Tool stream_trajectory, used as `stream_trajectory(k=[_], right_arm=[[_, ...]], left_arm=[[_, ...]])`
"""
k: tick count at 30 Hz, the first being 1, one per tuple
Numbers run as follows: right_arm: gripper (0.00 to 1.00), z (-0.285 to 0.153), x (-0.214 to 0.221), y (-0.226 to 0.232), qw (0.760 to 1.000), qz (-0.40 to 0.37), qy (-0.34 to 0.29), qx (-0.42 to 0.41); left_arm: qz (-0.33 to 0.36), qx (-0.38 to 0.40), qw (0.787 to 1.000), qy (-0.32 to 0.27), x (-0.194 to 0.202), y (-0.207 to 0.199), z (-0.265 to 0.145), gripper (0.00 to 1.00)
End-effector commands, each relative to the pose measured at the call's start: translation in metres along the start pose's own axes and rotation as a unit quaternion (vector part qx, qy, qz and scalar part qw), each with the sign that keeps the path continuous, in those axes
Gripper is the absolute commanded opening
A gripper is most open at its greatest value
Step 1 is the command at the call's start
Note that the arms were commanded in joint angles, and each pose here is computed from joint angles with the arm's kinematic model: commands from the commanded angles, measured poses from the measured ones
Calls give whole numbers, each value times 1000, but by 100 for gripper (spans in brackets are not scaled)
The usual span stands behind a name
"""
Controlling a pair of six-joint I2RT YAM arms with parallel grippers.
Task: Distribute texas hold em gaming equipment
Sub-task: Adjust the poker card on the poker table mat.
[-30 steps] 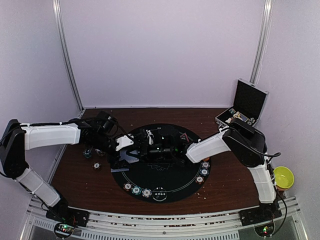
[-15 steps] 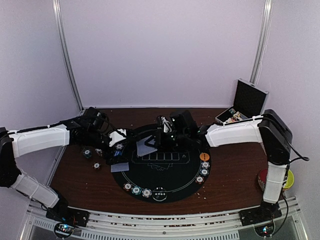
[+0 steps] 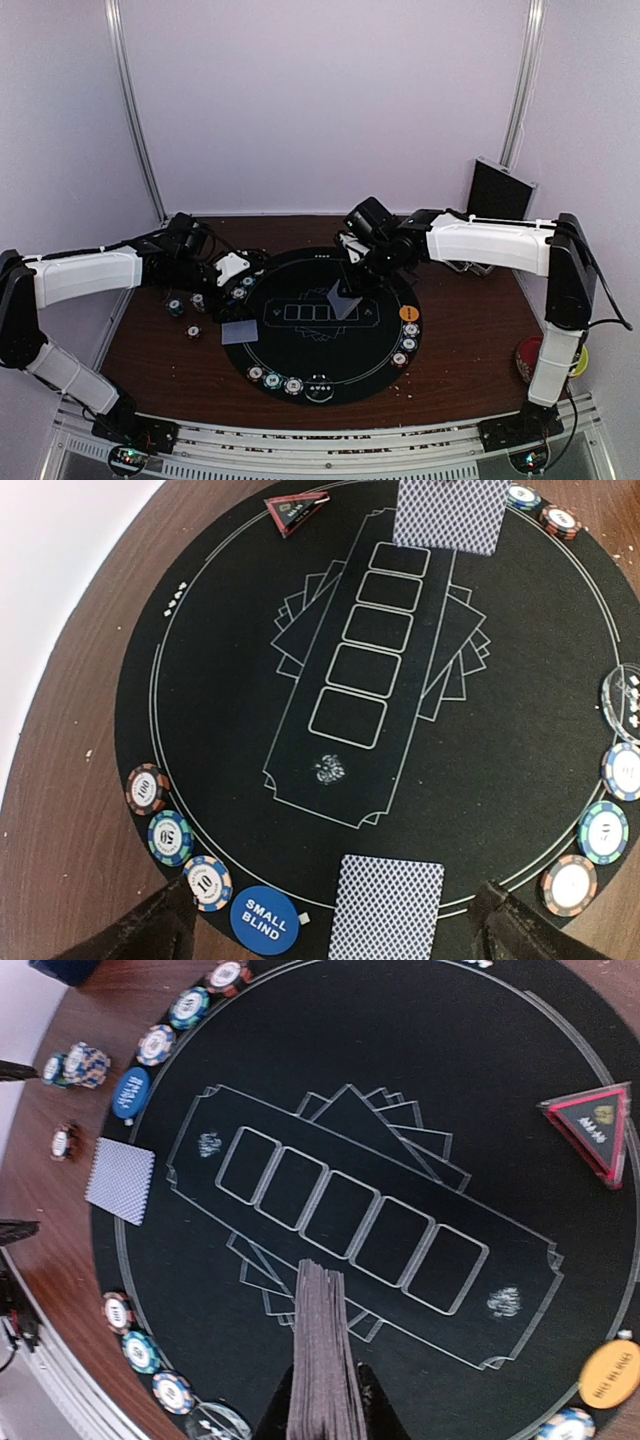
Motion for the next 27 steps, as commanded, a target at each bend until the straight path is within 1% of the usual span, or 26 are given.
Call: stream_trajectory(k=[1,7,15,17,21,27], right_arm=[[0,-4,-1,-11,994,-51,44,90],[0,16,-1,-10,986,-76,77,128],[0,51,11,2,975,-108,116,158],[3,55,14,4,974,-111,121,159],[11,57,15,4,973,-113,123,160],[18,57,16,4,973,-114,123,160]], left_arm=[[-7,-27,999,-17,-9,12,0,98],[-10,-30,999,-14,-7,12,2,98],[-10,-33,999,-13,-6,13,2,98],[-10,-33,999,-13,-6,12,2,98],[-9,-34,999,-13,-6,13,2,98],[-11,-32,999,-10,-5,13,4,98]])
Point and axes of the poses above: each gripper's point midway between its finger pads, its own z axis out along the fingers, its own y axis along the line the jaws close on, x = y × z, the point moved 8 cm from there along -z, back along the fingers, and after that the axes turned 7 degrees about -z, right-handed, at the moved point
